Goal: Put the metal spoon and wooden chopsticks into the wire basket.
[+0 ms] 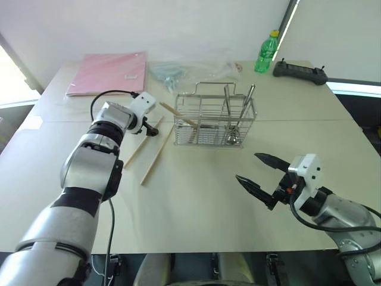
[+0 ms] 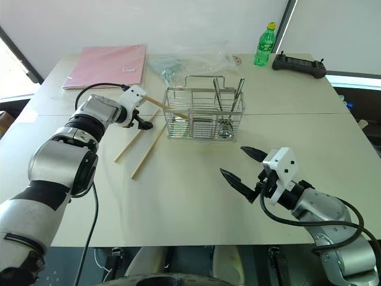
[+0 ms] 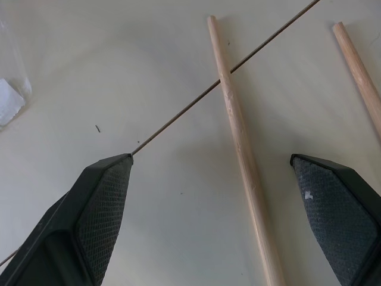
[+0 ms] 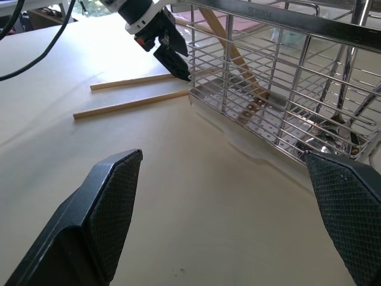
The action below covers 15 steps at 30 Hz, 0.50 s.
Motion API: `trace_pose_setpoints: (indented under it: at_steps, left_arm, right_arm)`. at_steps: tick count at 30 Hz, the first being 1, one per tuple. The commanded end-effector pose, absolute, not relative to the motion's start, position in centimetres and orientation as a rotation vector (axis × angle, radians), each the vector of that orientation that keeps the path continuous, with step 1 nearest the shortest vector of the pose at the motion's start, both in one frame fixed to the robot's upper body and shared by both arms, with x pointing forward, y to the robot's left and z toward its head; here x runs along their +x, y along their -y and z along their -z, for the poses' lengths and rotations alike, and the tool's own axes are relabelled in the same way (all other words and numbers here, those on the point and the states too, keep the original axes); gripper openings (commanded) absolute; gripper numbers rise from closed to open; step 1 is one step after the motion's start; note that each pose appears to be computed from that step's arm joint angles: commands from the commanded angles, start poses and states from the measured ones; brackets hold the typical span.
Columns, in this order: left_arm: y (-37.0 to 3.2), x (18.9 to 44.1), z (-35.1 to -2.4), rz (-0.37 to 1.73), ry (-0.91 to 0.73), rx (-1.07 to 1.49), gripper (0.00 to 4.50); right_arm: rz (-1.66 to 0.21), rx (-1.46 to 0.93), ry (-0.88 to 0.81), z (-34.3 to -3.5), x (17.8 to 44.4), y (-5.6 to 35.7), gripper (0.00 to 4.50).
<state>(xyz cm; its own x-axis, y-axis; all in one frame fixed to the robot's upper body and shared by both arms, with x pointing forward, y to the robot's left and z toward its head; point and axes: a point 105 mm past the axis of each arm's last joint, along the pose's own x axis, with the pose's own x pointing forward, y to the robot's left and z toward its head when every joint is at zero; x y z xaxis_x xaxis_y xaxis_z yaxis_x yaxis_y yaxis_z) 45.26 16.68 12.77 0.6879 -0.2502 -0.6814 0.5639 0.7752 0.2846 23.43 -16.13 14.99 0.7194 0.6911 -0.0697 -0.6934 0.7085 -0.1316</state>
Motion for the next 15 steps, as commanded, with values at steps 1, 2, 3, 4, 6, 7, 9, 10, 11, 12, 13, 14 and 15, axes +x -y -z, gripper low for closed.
trace_pose_setpoints:
  at_steps: [1,2,3,4,6,7,9,10,11,12,13,14,15]
  left_arm:
    - [-16.38,45.67,-13.70,0.460,-0.644,0.528,4.50]
    - [-16.32,45.68,-13.66,0.459,-0.643,0.525,4.24]
    - [-16.27,45.69,-13.61,0.459,-0.642,0.523,3.93]
    - [-16.22,45.66,-13.52,0.461,-0.644,0.520,3.60]
    - [-16.20,45.62,-13.36,0.461,-0.647,0.518,2.59]
    - [-16.21,45.62,-13.32,0.459,-0.648,0.517,2.07]
    - [-16.21,45.59,-13.20,0.458,-0.650,0.514,1.01]
    - [-16.21,45.59,-13.17,0.458,-0.651,0.513,0.51]
    - [-16.23,45.58,-13.14,0.457,-0.651,0.513,0.02]
    - [-16.25,45.58,-13.12,0.456,-0.652,0.514,0.02]
    - [-16.30,45.57,-13.09,0.454,-0.653,0.515,0.02]
    - [-16.37,45.56,-13.06,0.452,-0.655,0.517,0.02]
    - [-16.42,45.55,-13.05,0.451,-0.656,0.518,0.02]
  right_arm:
    - [-0.779,-0.175,0.047,-16.27,23.04,15.67,4.44]
    - [-0.777,-0.176,0.049,-16.35,23.08,15.70,4.48]
    - [-0.776,-0.176,0.051,-16.43,23.12,15.73,4.50]
    - [-0.775,-0.178,0.052,-16.50,23.16,15.76,4.50]
    - [-0.773,-0.179,0.055,-16.62,23.23,15.79,4.50]
    - [-0.773,-0.180,0.056,-16.67,23.25,15.79,4.50]
    - [-0.772,-0.180,0.057,-16.68,23.25,15.79,4.50]
    - [-0.770,-0.177,0.058,-16.69,23.26,15.79,4.50]
    - [-0.770,-0.177,0.059,-16.71,23.26,15.77,4.50]
    - [-0.770,-0.177,0.060,-16.73,23.26,15.75,4.50]
    - [-0.770,-0.176,0.061,-16.75,23.26,15.73,4.50]
    - [-0.771,-0.176,0.061,-16.75,23.27,15.69,4.50]
    - [-0.772,-0.176,0.062,-16.76,23.27,15.65,4.50]
